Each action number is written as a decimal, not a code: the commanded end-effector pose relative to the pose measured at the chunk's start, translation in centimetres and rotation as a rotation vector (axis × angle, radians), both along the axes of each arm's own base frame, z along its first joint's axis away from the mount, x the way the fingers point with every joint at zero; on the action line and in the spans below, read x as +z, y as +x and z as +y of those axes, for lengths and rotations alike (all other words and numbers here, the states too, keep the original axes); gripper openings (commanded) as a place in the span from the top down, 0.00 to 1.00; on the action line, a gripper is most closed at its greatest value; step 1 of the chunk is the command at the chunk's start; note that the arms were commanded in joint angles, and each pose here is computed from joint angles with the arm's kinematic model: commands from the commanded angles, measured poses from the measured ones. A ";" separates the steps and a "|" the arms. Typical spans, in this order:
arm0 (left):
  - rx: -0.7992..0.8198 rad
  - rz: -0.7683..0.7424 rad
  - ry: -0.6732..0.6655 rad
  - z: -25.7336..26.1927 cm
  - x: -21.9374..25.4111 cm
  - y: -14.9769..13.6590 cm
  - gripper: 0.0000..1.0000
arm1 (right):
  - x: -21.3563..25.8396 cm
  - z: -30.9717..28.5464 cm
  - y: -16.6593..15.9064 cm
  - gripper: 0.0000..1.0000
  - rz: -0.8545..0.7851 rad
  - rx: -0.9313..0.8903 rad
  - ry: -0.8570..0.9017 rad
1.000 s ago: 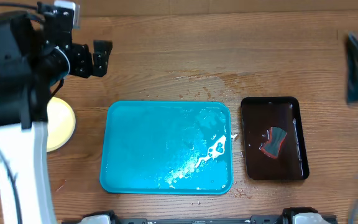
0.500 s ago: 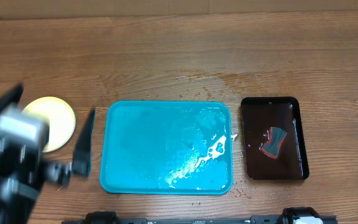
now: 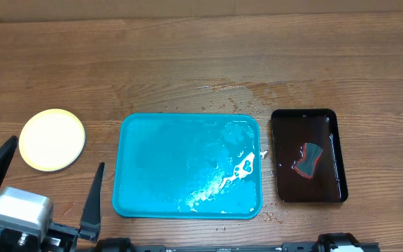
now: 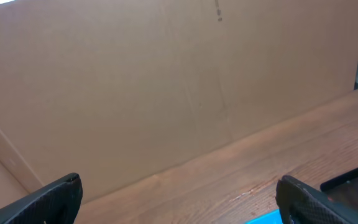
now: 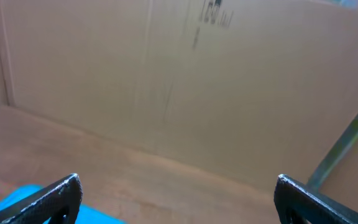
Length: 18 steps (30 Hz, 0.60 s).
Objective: Clean dirty plates on tray and stack at the side
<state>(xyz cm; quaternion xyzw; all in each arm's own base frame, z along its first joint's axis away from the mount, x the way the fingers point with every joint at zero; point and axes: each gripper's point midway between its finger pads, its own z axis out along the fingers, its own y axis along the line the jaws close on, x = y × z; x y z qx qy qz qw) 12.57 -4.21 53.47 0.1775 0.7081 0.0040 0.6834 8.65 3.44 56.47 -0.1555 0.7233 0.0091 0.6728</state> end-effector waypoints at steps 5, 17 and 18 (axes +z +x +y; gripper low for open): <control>0.004 0.069 0.021 0.1 -1.7 0.2 0.00 | -1.8 0.0 0.3 0.00 0.082 -0.001 -0.004; 0.002 0.193 0.018 0.1 -4.6 -0.4 0.00 | -1.8 0.0 0.3 0.00 0.084 -0.001 -0.004; 0.002 0.194 0.018 0.1 -4.6 -0.4 0.00 | -1.8 0.0 0.3 0.00 0.084 -0.001 -0.004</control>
